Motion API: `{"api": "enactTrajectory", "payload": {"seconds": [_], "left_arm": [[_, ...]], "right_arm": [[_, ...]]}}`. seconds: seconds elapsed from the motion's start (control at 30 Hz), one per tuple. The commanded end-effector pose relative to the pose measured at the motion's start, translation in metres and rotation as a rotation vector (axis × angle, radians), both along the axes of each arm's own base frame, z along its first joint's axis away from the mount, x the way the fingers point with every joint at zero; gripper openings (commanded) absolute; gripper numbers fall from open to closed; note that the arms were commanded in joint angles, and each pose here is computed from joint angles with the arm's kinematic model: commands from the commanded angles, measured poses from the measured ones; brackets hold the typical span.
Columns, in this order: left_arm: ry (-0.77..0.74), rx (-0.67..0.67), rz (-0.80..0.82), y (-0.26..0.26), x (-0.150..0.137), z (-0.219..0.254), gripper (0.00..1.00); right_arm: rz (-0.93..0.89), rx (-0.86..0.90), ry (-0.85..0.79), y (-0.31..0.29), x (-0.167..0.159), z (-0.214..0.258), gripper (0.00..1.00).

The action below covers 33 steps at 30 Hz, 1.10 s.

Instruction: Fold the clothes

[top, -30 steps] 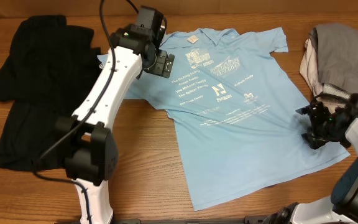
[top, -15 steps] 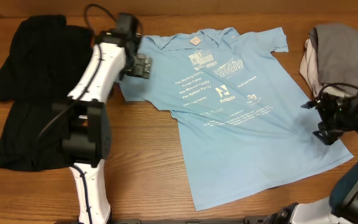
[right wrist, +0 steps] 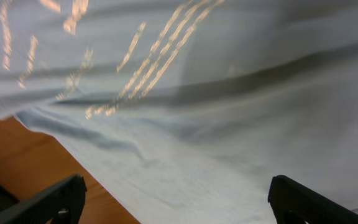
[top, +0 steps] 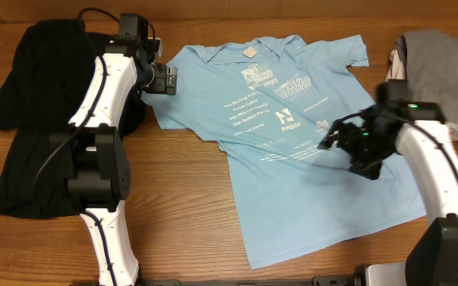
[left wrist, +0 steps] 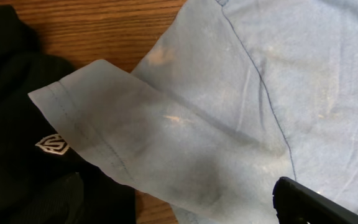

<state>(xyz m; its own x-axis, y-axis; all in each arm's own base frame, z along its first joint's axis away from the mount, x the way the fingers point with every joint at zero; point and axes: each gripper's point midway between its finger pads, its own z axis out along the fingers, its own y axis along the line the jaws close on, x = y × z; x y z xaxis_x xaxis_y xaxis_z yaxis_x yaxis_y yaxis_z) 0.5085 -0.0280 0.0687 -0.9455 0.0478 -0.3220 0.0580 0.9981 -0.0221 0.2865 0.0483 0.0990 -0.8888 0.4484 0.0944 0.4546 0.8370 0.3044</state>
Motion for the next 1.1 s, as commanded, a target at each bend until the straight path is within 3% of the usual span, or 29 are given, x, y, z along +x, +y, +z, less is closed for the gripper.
{"api": "enactTrajectory", "payload": {"seconds": [0.0,0.23,0.53,1.07], "left_arm": [[0.0,-0.014,-0.031,-0.007,0.0,0.0,1.0],[0.001,-0.014,-0.031,-0.007,0.0,0.0,1.0],[0.007,-0.013,-0.031,-0.007,-0.002,-0.001,1.0],[0.074,-0.011,-0.031,-0.006,-0.017,-0.005,1.0]], "right_arm": [[0.006,-0.072,0.047,0.01,-0.016,-0.015,0.99],[0.001,-0.057,0.148,0.035,-0.056,-0.063,1.0],[-0.211,-0.076,0.171,0.015,-0.065,-0.099,1.0],[-0.611,-0.036,0.144,-0.102,-0.067,-0.109,1.0]]}}
